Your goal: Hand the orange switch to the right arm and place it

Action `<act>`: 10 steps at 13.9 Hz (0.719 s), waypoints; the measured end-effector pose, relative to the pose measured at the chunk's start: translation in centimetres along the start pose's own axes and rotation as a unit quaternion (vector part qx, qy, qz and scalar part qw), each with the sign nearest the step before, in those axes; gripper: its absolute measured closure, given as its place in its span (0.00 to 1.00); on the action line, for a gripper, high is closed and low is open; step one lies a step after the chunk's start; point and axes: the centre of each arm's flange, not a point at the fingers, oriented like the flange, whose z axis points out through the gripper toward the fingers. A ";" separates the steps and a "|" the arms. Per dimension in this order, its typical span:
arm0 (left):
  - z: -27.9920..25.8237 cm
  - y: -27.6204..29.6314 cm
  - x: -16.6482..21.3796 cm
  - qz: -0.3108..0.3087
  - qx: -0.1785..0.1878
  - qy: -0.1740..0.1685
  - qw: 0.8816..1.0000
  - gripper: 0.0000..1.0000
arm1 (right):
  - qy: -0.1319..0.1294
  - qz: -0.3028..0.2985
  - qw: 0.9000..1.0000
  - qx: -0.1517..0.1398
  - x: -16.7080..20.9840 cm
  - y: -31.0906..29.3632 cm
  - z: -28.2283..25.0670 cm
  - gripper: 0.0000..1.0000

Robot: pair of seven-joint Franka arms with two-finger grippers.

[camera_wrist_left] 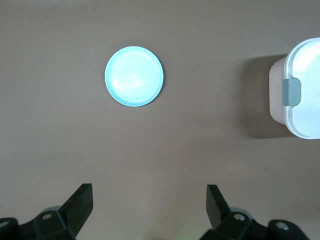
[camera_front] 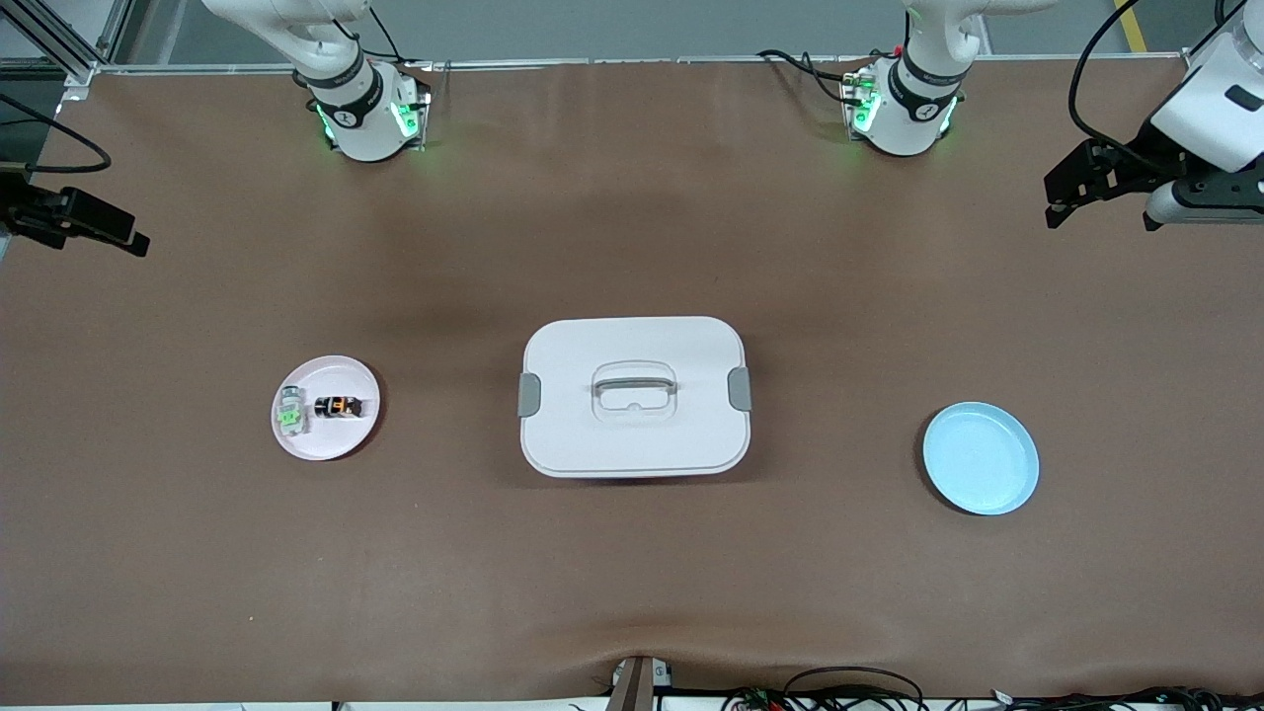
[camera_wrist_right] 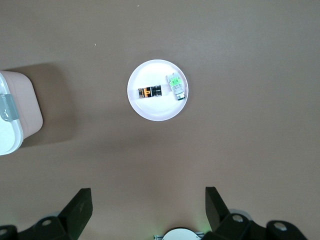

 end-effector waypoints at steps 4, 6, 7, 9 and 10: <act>-0.3 -0.2 0.0 -0.002 0.000 0.003 1.000 0.00 | 0.000 0.000 1.000 0.001 0.0 0.0 0.0 0.00; -0.3 -0.2 0.0 -0.002 0.000 0.003 1.000 0.00 | 0.001 0.000 1.000 0.001 -0.1 0.0 -0.1 0.00; -0.3 -0.2 0.0 -0.002 0.000 0.003 1.000 0.00 | 0.002 0.000 1.000 0.001 -0.1 0.0 -0.2 0.00; -0.3 -0.2 0.0 -0.002 0.000 0.003 1.000 0.00 | 0.004 0.000 1.000 0.001 -0.3 0.0 -0.4 0.00; -0.3 -0.2 0.0 -0.002 0.000 0.003 1.000 0.00 | 0.005 0.000 1.000 0.001 -0.3 0.0 -0.5 0.00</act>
